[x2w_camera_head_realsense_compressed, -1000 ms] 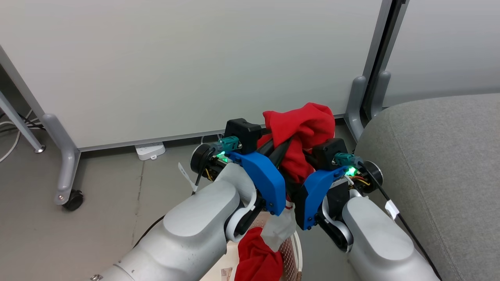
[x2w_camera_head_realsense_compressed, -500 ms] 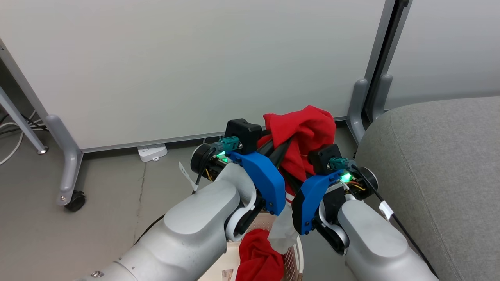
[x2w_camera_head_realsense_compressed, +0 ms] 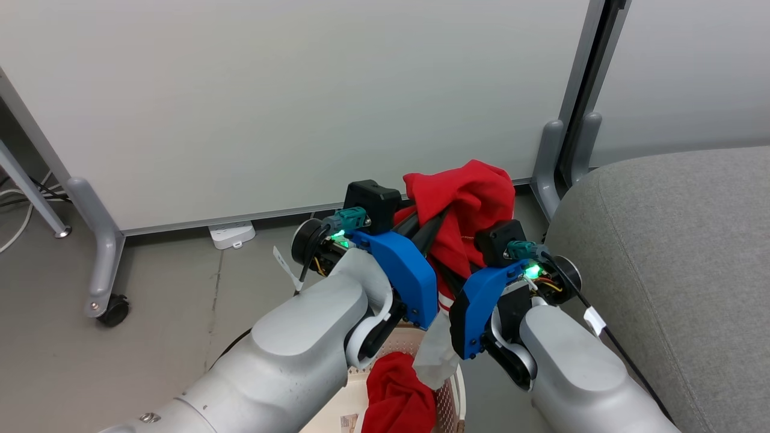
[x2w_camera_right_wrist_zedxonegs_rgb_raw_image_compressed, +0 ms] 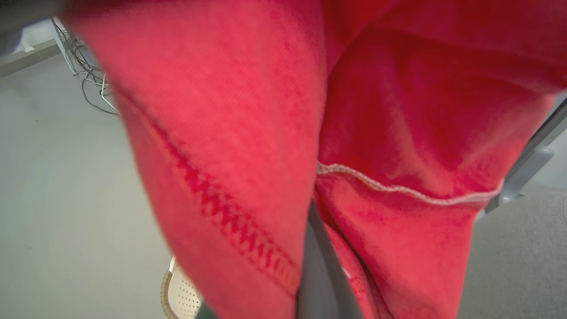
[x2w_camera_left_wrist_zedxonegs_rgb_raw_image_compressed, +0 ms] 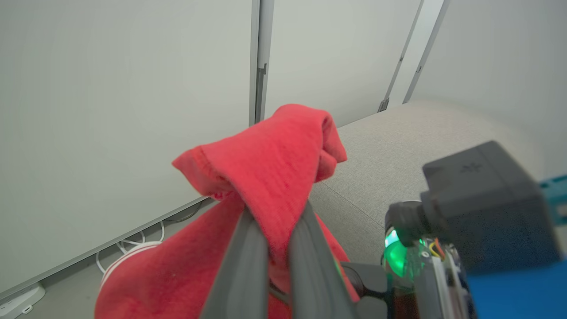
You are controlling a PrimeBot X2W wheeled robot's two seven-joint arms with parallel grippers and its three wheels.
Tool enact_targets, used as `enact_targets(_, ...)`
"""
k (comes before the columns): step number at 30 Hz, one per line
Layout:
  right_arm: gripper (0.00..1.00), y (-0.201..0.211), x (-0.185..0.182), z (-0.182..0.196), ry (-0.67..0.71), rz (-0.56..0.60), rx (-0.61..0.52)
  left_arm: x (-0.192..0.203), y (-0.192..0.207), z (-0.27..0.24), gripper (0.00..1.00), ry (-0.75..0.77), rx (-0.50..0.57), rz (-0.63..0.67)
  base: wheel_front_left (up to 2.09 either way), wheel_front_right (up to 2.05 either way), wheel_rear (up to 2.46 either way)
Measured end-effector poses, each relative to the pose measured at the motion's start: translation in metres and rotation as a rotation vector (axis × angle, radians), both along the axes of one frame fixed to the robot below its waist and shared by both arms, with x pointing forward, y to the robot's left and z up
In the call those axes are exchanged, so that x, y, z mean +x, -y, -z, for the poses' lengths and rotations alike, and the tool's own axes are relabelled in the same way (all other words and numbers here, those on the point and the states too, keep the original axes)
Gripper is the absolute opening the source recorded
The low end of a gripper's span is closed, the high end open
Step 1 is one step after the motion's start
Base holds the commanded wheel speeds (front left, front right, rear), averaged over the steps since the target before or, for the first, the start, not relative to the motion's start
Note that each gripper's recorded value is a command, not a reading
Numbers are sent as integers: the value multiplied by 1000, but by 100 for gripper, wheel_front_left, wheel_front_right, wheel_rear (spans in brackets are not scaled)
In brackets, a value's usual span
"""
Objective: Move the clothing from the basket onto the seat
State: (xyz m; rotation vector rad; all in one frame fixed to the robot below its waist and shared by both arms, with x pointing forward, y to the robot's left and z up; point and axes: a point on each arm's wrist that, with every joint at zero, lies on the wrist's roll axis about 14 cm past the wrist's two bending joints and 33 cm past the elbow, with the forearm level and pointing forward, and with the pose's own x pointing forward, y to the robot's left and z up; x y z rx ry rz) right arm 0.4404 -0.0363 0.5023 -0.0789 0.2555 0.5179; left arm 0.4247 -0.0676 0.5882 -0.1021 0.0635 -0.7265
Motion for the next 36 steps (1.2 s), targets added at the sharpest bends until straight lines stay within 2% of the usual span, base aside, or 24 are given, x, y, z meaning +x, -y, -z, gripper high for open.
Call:
enact_targets(6,0,2,0,0,0,4,3,1,0,0,0,0,0,0,0,0,0)
enact_targets(7,0,2,0,0,1,5,3,1,0,-1,36,4,-5,-1,0,0,0)
enact_targets(8,0,2,1,-1,3,6,3,1,1,-2,88,7,-6,-1,0,0,0)
enact_targets(9,0,2,1,-2,7,6,4,1,1,-4,100,15,-9,0,0,0,0)
enact_targets(26,0,8,4,5,-4,26,4,0,-3,0,100,46,-18,22,0,0,0)
enact_targets(36,0,16,12,6,5,60,16,-11,-44,27,100,53,-48,-47,0,0,0)
